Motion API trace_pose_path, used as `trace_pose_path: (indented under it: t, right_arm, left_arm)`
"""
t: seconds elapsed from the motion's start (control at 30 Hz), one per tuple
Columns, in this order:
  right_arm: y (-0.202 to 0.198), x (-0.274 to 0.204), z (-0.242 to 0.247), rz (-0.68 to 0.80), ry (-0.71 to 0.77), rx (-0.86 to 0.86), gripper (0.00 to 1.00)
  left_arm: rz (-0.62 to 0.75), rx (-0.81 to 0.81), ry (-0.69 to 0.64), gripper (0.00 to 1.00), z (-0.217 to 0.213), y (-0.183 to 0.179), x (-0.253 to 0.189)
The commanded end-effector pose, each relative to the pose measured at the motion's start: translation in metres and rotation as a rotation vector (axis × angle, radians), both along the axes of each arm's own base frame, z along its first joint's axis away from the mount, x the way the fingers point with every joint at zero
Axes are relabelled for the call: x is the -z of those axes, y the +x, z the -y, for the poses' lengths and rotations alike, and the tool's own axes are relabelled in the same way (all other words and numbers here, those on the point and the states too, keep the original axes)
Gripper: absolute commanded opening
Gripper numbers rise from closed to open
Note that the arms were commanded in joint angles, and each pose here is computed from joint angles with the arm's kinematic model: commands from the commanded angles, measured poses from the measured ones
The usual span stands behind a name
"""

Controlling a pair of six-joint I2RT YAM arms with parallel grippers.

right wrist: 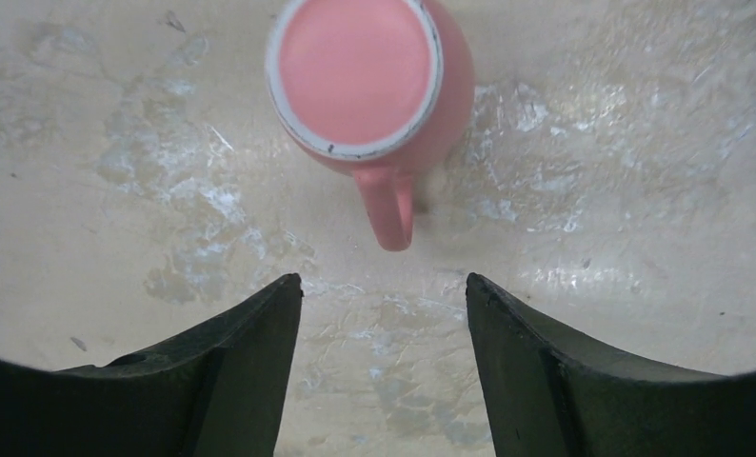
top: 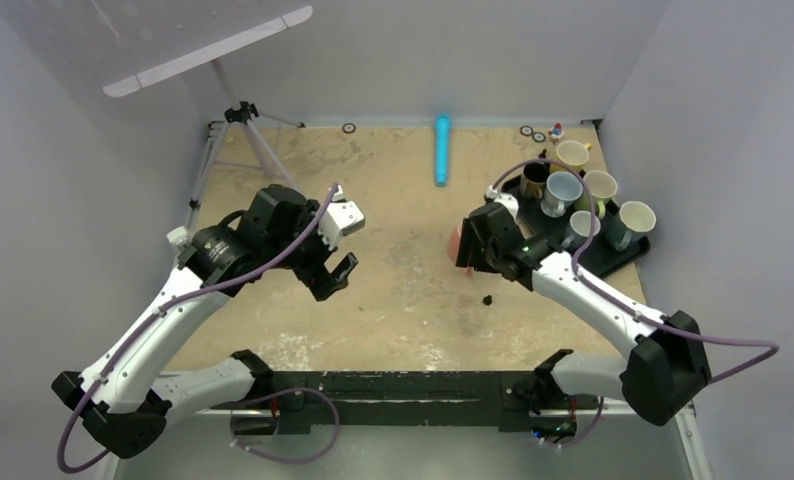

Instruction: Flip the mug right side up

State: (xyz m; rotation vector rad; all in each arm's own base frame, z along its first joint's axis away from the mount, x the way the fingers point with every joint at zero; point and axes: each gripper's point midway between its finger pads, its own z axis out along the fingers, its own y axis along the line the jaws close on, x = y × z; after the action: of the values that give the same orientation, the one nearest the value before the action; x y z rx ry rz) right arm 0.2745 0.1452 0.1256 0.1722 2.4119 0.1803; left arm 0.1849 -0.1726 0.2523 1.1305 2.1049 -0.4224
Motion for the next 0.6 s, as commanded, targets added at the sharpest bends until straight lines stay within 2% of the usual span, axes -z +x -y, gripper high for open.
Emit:
trace_pose_path:
  t: [0.0, 0.1, 0.3, 0.4, 0.43, 0.57]
  right_arm:
    - [0.018, 0.010, -0.013, 0.054, 0.087, 0.111, 0.63]
    - [0.030, 0.022, -0.016, 0.050, 0.055, 0.120, 0.56]
    - [0.043, 0.048, -0.021, 0.021, -0.007, 0.108, 0.53]
    - [0.041, 0.058, -0.018, 0.005, -0.023, 0.117, 0.48]
    - [0.041, 0.059, -0.018, 0.005, -0.027, 0.116, 0.44]
    - [0.033, 0.065, -0.015, -0.020, -0.025, 0.118, 0.16]
  left_arm:
    - [-0.067, -0.060, -0.062, 1.00, 0.005, -0.001, 0.006]
    - [-0.066, -0.076, -0.062, 1.00, 0.002, 0.000, 0.006]
    - [-0.078, -0.094, -0.054, 1.00, 0.000, 0.002, 0.011]
    - [-0.080, -0.107, -0.053, 1.00, -0.003, 0.002, 0.012]
    - [-0.088, -0.117, -0.054, 1.00, -0.005, 0.002, 0.013]
    - [-0.150, -0.116, -0.081, 1.00, -0.005, -0.008, 0.020]
